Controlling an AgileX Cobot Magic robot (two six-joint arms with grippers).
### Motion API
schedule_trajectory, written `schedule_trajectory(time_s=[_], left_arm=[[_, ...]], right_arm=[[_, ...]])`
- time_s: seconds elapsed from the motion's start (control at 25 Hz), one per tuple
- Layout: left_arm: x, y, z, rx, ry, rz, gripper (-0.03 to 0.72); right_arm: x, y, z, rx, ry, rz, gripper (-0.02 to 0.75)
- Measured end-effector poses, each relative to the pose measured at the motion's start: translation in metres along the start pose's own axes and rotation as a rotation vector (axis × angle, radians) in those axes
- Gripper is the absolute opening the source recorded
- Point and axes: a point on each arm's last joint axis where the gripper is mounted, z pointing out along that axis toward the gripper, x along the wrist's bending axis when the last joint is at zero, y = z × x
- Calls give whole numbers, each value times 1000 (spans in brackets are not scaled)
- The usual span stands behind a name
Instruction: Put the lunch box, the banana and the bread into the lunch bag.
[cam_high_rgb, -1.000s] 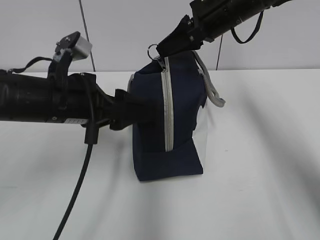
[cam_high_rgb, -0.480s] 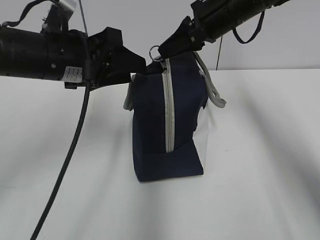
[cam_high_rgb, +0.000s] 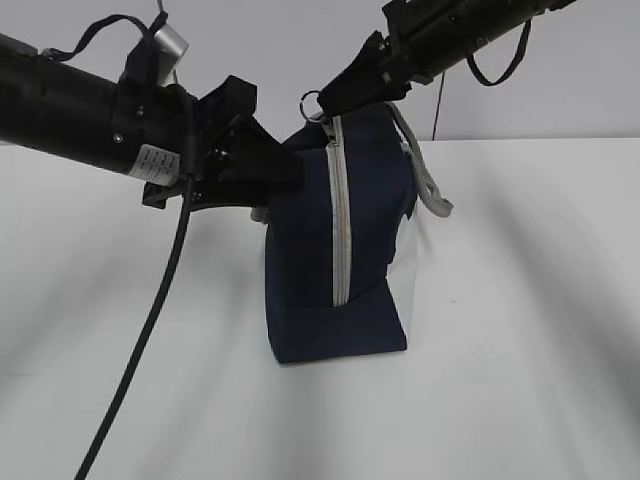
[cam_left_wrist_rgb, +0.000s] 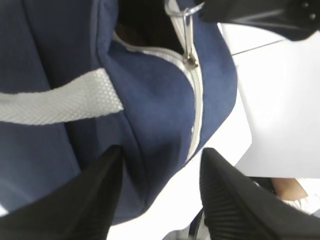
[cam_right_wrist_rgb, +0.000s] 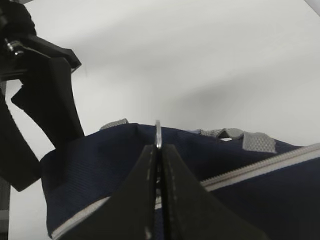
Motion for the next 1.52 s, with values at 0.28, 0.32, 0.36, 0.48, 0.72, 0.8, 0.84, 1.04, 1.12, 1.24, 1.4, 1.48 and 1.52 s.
schedule_trajectory(time_s=[0.28, 0.32, 0.36, 0.48, 0.72, 0.8, 0.84, 1.04, 1.12, 1.24, 1.4, 1.48, 1.52], left_arm=[[0, 1, -1, 28, 8, -16, 351], [1, 1, 0, 30, 7, -19, 340], [1, 0, 1, 33, 7, -18, 315], [3, 0, 5, 39, 9, 17, 123], [3, -1, 7, 43, 1, 62, 8], [2, -1, 7, 42, -3, 64, 8], [2, 0, 7, 41, -5, 68, 7], [1, -1, 6, 47, -15, 91, 6], [1, -1, 6, 49, -14, 95, 6], [1, -2, 6, 57, -15, 101, 6], [1, -3, 6, 72, -15, 112, 6], [1, -3, 6, 79, -15, 119, 5], [1, -3, 5, 82, -16, 121, 5]], right_arm=[[0, 0, 0, 0, 0, 5, 0], [0, 0, 0, 0, 0, 5, 0], [0, 0, 0, 2, -1, 4, 0], [-1, -2, 0, 20, -7, -1, 0], [-3, -2, -1, 30, -34, -9, 0], [-5, -2, -1, 24, -58, -11, 0], [-6, -1, -1, 20, -72, -11, 0], [-11, 0, -1, 1, -130, -12, 0], [-12, 1, -1, -3, -142, -12, 0], [-14, 1, -2, -8, -157, -17, 0], [-15, 2, -1, -15, -181, -29, 0], [-16, 3, -1, -18, -191, -32, 0], [-17, 3, -1, -20, -199, -37, 0]])
